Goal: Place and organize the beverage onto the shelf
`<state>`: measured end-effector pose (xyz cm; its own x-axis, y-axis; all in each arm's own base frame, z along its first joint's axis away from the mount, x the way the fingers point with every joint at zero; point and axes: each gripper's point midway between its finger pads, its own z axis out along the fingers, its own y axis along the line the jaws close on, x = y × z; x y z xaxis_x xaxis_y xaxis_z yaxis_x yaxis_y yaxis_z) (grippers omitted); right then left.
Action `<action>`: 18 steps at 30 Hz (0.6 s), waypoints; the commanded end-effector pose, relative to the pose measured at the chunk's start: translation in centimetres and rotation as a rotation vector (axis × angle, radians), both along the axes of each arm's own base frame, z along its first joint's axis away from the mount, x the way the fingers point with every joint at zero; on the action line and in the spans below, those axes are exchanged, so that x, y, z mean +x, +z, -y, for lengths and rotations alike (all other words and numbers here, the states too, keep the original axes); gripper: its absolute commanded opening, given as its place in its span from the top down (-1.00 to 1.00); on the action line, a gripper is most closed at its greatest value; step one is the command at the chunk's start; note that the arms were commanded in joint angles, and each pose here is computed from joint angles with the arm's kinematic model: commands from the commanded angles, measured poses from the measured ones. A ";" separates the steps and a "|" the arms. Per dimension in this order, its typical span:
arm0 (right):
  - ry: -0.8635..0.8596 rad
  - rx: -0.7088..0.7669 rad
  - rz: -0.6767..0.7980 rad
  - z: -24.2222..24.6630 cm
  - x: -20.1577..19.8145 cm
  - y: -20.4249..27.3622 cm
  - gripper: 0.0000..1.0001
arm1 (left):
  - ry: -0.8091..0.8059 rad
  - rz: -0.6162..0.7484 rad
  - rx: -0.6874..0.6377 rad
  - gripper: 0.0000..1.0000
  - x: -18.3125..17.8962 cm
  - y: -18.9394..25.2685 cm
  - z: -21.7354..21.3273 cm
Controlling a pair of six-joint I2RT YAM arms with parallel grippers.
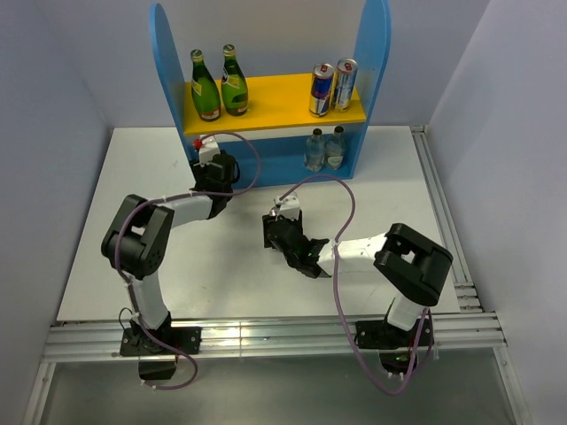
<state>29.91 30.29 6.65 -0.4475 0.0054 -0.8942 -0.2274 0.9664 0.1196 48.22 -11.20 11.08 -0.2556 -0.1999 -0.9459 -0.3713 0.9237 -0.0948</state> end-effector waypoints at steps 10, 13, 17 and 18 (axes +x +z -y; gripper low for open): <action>-0.029 0.022 0.012 -0.1 0.6 0.2 1.00 | 0.028 0.154 -0.064 0.99 6.0 3.2 0.1; -0.027 0.018 0.007 -0.2 0.6 -0.1 1.00 | 0.040 0.152 -0.058 0.99 6.4 3.0 0.1; -0.029 0.017 0.006 -0.2 0.7 -0.1 1.00 | 0.038 0.131 -0.053 0.26 6.9 2.4 0.3; -0.028 0.015 0.006 -0.1 0.6 -0.1 1.00 | 0.043 0.135 -0.057 -0.35 7.0 2.6 0.3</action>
<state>30.08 30.30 6.60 -0.4440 0.0102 -0.8960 -0.2227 0.9673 0.1214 52.70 -10.89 9.26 -0.2360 -0.2126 -0.9482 -0.4140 0.9048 -0.0998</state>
